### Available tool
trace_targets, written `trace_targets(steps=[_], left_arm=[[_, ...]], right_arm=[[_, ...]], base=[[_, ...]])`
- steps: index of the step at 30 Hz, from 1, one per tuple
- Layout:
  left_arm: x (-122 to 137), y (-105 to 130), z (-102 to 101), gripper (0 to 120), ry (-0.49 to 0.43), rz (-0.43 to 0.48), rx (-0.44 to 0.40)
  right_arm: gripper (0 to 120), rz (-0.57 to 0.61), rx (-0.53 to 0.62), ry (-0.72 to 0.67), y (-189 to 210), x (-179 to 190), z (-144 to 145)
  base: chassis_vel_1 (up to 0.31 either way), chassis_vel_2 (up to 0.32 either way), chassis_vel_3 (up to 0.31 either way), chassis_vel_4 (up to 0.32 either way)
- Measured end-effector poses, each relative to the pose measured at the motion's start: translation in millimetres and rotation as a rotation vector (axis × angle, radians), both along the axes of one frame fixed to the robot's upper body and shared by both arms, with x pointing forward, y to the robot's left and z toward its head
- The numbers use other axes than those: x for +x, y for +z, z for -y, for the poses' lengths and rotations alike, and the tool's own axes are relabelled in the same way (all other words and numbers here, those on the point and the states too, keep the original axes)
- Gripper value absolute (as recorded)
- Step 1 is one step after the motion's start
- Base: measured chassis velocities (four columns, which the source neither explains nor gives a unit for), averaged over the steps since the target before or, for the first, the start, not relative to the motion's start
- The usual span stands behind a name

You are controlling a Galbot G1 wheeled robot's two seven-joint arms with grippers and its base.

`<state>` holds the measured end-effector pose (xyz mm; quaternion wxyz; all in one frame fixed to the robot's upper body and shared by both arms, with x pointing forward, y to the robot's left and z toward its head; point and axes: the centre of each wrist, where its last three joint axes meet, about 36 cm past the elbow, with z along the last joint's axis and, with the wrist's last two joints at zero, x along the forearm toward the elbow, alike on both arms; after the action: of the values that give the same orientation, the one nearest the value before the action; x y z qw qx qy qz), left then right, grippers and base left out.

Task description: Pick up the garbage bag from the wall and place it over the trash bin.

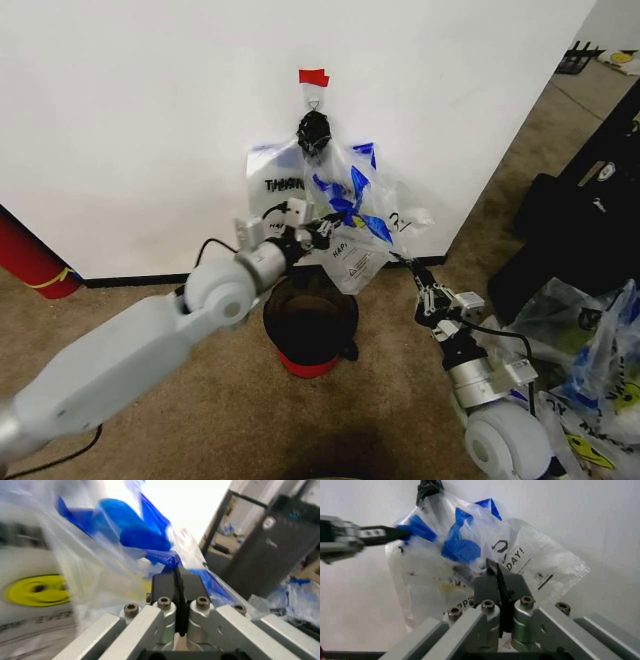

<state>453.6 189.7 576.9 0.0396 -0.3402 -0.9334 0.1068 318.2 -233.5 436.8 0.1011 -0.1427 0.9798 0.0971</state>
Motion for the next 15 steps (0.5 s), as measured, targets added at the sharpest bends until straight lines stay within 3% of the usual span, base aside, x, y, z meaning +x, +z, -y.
trace_targets(steps=[3, 7, 15], left_arm=[[-22, -3, -16, 0, 0.041, 0.009, -0.024], [-34, -7, -19, 0, 0.049, 0.009, -0.037], [-59, -14, -21, 0, 0.054, 0.003, -0.047]], right_arm=[[0, 0.003, -0.025, 0.012, 5, -4, 1], [0, 0.015, -0.044, 0.025, 13, -9, 4], [19, 0.062, -0.077, 0.103, 50, -26, 16]], base=[[0.000, 0.000, 0.000, 0.000], [0.000, 0.000, 0.000, 0.000], [0.000, 0.000, 0.000, 0.000]])
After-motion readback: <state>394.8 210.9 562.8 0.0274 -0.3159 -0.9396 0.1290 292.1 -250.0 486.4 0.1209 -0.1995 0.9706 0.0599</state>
